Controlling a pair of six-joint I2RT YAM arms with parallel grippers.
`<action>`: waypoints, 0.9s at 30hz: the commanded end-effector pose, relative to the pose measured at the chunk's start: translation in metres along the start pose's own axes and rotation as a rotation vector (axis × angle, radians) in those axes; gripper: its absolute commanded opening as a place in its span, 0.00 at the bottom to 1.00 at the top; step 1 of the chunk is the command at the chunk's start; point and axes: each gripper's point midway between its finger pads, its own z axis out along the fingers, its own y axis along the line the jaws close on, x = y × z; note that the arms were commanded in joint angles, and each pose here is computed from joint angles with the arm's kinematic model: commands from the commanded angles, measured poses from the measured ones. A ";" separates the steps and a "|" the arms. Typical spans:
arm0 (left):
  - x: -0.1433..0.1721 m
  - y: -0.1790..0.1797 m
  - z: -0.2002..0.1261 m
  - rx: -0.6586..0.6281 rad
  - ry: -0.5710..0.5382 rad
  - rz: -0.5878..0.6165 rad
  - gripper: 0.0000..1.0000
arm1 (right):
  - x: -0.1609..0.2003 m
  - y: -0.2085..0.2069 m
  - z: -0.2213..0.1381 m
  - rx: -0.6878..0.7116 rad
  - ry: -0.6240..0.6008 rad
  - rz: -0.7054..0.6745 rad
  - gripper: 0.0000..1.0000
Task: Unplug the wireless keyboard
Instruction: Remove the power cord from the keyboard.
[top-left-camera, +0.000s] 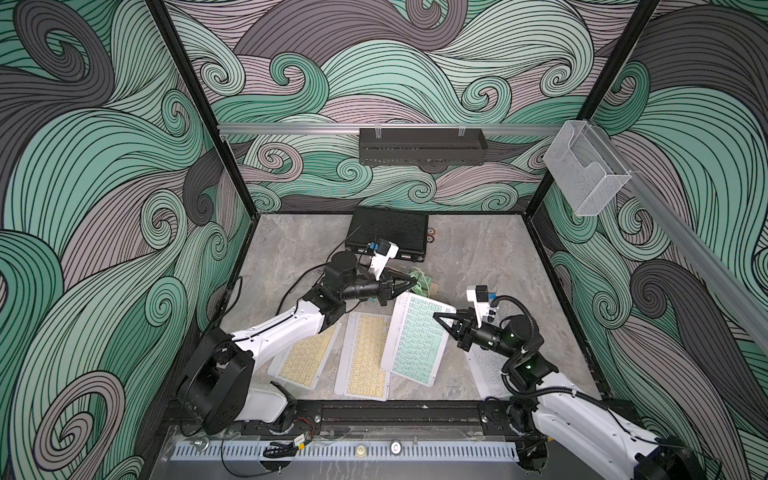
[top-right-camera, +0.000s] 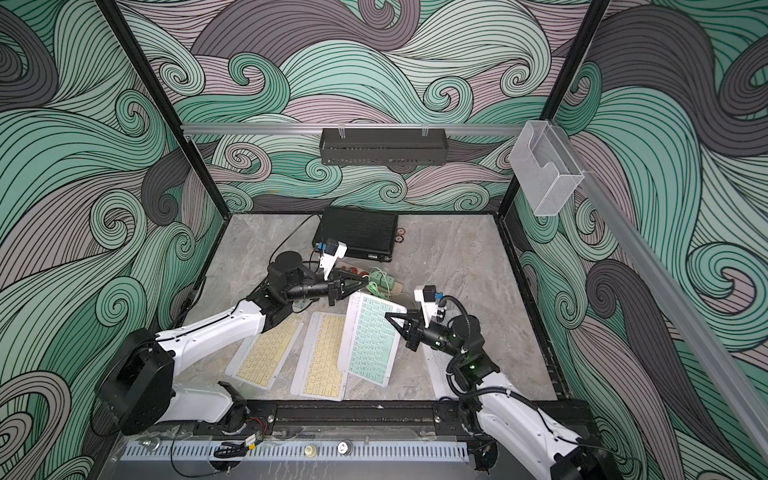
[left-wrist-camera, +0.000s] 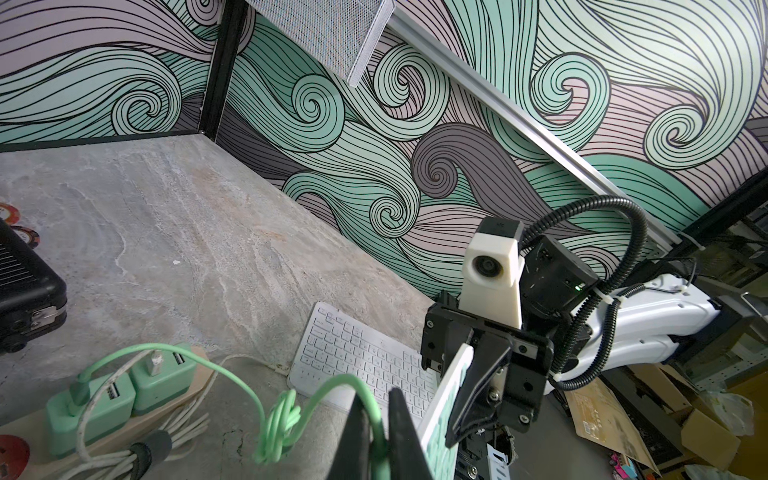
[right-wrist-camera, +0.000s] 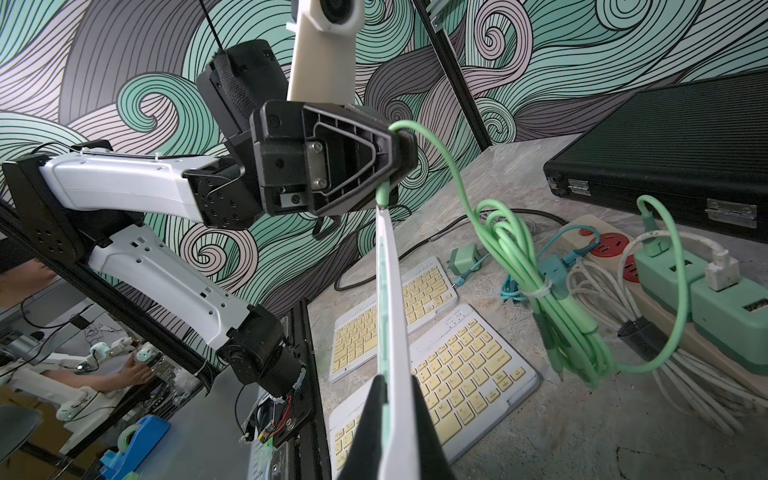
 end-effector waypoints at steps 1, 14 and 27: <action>-0.046 -0.053 -0.005 0.138 -0.108 0.113 0.00 | 0.011 0.007 0.005 -0.036 0.067 0.021 0.00; -0.053 -0.050 -0.007 0.063 -0.102 0.114 0.00 | 0.014 0.010 0.002 -0.035 0.069 0.012 0.00; -0.061 -0.055 -0.014 0.035 -0.138 0.119 0.00 | 0.014 0.008 0.001 -0.021 0.063 0.015 0.00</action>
